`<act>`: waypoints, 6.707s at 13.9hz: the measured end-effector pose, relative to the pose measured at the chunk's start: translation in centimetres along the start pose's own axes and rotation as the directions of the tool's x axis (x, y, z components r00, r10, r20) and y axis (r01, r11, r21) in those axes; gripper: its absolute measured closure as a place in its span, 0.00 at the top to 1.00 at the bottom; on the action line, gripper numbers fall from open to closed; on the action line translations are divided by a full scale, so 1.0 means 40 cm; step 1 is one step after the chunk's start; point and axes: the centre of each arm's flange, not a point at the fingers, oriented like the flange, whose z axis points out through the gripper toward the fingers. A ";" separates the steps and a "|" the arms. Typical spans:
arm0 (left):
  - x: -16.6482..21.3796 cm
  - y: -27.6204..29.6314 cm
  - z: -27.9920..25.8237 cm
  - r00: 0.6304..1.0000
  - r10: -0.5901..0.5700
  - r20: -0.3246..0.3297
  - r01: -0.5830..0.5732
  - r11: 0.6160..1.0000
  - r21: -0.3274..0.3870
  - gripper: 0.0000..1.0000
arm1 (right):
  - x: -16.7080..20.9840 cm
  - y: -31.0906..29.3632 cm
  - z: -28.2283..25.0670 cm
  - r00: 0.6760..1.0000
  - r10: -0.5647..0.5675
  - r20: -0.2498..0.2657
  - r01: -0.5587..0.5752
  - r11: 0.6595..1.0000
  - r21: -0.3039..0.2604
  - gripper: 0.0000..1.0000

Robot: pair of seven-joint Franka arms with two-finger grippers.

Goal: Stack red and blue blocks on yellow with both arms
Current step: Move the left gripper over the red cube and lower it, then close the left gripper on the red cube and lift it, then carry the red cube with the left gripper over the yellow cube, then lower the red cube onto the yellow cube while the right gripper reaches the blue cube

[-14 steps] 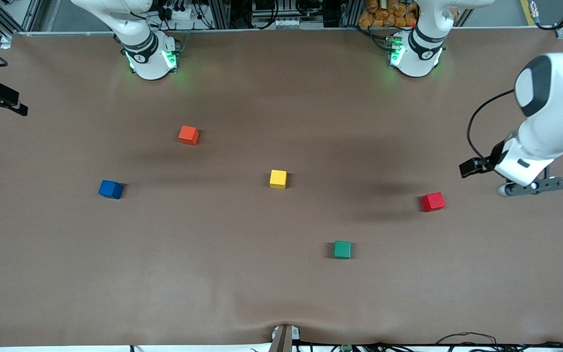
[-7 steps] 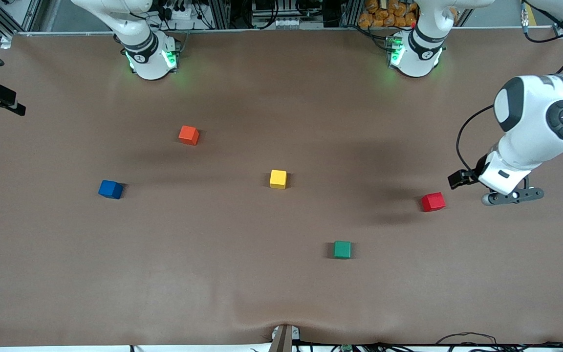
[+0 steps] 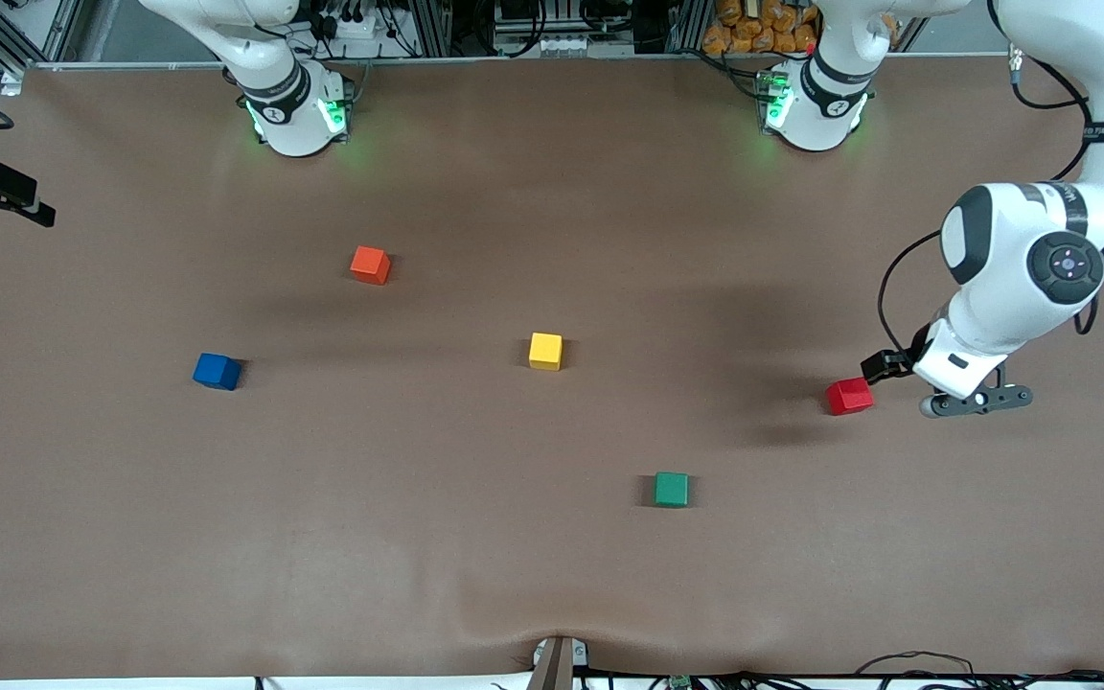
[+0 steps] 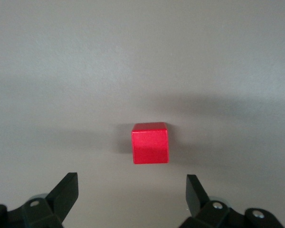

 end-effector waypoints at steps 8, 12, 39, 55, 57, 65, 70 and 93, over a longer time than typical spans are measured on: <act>0.004 0.039 0.111 0.999 0.005 0.052 -0.005 1.000 0.013 1.00 | 0.018 0.004 0.009 1.000 0.000 0.005 0.000 1.000 0.001 1.00; 0.013 0.050 0.151 0.998 0.006 0.070 -0.007 1.000 0.018 1.00 | 0.018 0.003 0.004 1.000 -0.002 0.002 0.002 1.000 -0.007 1.00; 0.048 0.081 0.175 0.999 0.017 0.044 -0.018 1.000 0.007 0.56 | 0.021 -0.020 0.005 1.000 -0.024 0.020 0.025 0.998 -0.051 1.00; -0.054 0.436 -0.133 0.967 0.255 0.023 -0.253 0.965 -0.076 0.56 | 0.021 -0.019 0.006 1.000 -0.023 0.021 0.024 0.998 -0.051 1.00; -0.064 0.473 -0.150 0.960 0.279 0.011 -0.277 0.957 -0.086 0.56 | 0.021 -0.018 0.006 1.000 -0.022 0.022 0.023 0.998 -0.051 1.00; -0.139 0.735 -0.186 0.939 0.344 -0.023 -0.344 0.930 -0.131 0.56 | 0.022 -0.015 0.008 1.000 -0.020 0.023 0.021 0.999 -0.050 1.00; -0.194 0.913 -0.146 0.951 0.309 -0.001 -0.305 0.939 -0.160 0.56 | 0.022 -0.014 0.009 1.000 -0.019 0.024 0.020 0.999 -0.050 1.00; -0.323 1.220 0.007 0.984 0.176 0.038 -0.172 0.981 -0.090 0.56 | 0.026 -0.011 0.015 0.999 -0.018 0.030 0.019 0.999 -0.049 1.00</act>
